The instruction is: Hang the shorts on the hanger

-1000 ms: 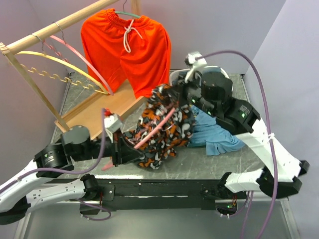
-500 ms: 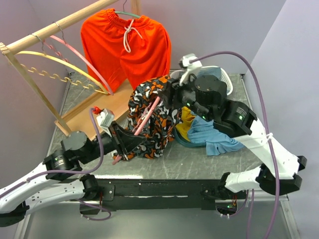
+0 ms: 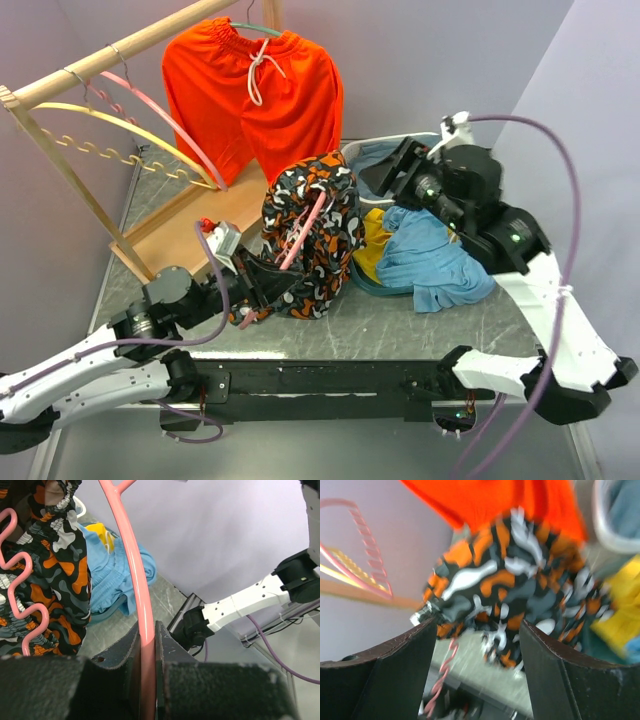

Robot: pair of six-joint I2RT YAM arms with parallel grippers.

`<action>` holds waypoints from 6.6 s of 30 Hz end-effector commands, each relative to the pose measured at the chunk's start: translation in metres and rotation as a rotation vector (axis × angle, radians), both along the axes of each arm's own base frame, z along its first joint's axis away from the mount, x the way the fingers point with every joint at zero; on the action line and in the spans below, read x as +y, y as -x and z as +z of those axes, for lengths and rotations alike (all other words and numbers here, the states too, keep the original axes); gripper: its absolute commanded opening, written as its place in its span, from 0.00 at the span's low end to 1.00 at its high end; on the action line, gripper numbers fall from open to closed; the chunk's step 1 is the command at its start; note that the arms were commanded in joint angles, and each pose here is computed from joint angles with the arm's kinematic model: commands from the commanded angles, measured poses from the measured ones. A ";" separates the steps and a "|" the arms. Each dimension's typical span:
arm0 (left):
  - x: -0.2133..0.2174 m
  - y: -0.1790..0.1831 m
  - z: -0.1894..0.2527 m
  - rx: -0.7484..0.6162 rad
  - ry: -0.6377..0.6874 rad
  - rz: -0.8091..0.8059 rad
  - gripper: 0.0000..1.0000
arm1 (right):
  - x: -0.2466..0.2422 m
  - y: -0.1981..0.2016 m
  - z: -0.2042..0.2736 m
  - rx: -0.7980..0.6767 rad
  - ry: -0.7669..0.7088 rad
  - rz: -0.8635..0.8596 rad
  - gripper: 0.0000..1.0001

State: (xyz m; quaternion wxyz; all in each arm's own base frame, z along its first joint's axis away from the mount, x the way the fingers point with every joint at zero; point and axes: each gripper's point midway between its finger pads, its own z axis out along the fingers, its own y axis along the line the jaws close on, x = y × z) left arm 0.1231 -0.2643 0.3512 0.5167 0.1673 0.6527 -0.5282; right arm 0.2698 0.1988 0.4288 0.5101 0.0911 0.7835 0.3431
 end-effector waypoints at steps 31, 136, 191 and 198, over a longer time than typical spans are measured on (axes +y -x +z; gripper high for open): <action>-0.069 -0.024 -0.040 0.013 -0.146 0.001 0.30 | 0.008 -0.021 -0.132 0.475 -0.198 0.061 0.00; 0.048 -0.036 -0.190 0.623 -0.306 0.571 0.01 | -0.085 -0.067 0.012 0.078 -0.582 -0.198 0.00; 0.012 0.026 -0.114 0.461 -0.420 0.136 0.01 | -0.175 -0.106 -0.054 0.169 -0.644 -0.768 0.00; 0.018 0.029 -0.080 0.467 -0.348 0.127 0.01 | -0.189 -0.099 -0.064 0.146 -0.599 -0.842 0.00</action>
